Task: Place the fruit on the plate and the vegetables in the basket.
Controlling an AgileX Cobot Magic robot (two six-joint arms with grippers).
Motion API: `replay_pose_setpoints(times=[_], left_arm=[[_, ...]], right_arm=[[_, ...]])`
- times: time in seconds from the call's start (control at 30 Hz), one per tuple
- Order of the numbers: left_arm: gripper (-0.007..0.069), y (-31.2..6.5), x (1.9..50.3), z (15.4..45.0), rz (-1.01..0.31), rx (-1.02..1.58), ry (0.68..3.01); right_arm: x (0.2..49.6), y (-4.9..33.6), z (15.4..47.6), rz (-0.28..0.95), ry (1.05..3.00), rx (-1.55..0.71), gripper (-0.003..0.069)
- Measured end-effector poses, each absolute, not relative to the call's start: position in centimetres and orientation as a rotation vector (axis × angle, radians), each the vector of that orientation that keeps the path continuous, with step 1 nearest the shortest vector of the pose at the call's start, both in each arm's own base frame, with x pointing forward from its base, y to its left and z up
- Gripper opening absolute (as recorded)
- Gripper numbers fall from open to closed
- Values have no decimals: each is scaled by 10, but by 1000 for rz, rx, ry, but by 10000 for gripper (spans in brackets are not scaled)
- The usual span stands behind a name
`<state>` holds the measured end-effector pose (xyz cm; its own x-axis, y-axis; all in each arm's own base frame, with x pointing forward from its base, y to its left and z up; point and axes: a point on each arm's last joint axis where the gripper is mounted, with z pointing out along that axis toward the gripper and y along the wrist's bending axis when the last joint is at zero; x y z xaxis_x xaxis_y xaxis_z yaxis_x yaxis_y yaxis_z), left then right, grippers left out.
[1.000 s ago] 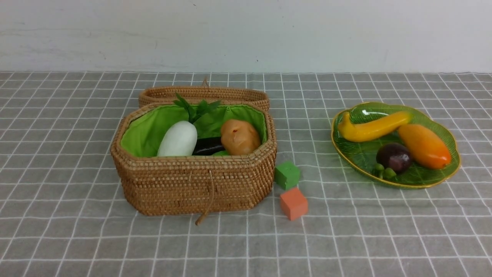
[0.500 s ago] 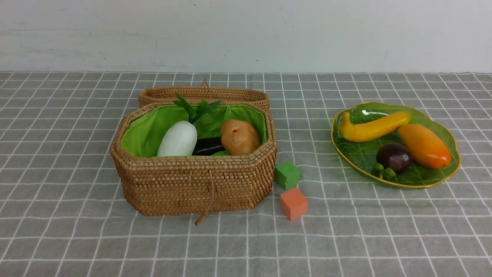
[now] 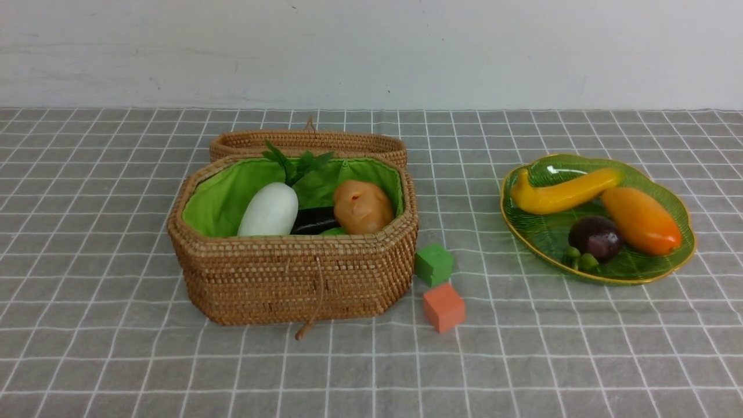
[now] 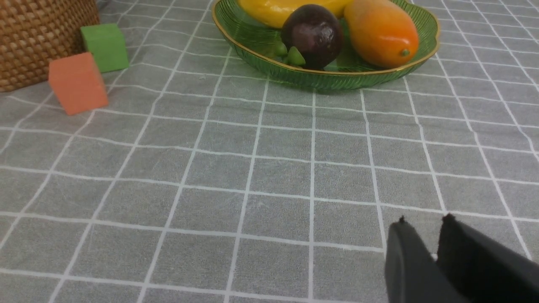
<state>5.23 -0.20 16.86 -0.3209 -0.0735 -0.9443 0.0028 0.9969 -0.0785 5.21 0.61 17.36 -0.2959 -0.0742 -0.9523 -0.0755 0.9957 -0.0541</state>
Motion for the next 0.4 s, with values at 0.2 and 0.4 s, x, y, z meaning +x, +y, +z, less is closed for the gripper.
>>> replay_pose_setpoints(times=[0.2, 0.4], left_arm=[[239, -2, 52, 169, -76, -51, 1896], [239, -2, 52, 169, -76, -51, 1896]], right_arm=[[52, 6, 174, 1, 1873, -108, 137], [52, 6, 174, 1, 1873, -108, 140]])
